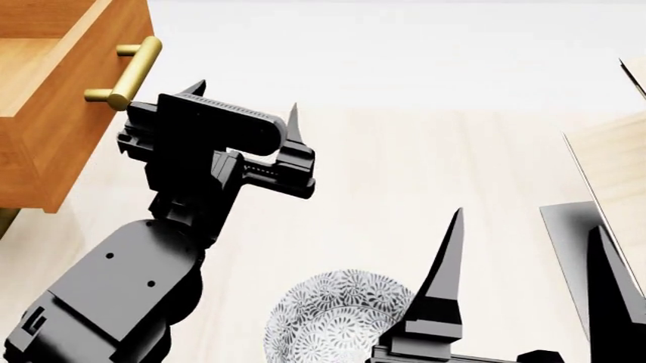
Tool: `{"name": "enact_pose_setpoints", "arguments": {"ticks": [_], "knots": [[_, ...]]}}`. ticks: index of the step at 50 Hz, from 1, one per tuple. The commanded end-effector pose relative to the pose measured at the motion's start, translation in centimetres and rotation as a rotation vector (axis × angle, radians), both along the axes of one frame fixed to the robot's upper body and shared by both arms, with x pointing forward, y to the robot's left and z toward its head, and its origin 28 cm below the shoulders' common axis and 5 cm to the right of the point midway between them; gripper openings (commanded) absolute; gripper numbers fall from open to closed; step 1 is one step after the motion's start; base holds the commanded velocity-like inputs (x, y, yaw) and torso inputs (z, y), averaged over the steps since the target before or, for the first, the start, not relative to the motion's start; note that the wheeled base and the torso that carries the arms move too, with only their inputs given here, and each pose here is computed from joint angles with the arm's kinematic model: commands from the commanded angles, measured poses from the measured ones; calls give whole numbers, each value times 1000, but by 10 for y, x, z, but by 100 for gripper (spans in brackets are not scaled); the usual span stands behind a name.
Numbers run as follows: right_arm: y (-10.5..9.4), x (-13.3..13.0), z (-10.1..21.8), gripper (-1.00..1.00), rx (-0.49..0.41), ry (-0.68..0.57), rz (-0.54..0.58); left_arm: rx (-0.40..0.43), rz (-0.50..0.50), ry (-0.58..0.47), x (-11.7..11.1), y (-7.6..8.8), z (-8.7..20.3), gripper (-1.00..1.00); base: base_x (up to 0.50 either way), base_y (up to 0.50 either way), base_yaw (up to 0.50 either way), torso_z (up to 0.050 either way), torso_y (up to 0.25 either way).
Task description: Close the top drawer of the cabinet.
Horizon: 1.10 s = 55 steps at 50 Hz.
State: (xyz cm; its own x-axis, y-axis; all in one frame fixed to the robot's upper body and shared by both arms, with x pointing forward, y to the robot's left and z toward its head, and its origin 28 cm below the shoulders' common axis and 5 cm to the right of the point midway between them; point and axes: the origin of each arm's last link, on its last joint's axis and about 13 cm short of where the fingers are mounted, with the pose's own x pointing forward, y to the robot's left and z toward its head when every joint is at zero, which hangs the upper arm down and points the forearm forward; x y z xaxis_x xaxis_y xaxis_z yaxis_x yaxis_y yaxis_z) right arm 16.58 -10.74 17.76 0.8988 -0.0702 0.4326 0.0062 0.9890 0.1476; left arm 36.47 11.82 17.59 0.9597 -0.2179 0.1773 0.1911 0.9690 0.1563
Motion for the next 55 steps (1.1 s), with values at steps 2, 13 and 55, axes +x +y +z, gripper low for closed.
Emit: {"name": "enact_pose_setpoints", "arguments": {"ticks": [2,13,55], "knots": [[2,-1,1,100,3,-7,16,37,88,28,18,20,6,100,0,0,0,0,0],[3,0,0,100,0,-2,19,37,143,33,19,39,2,100,0,0,0,0,0],[7,2,-5,100,-13,17,41,32,353,62,14,109,-7,100,0,0,0,0,0]]}}
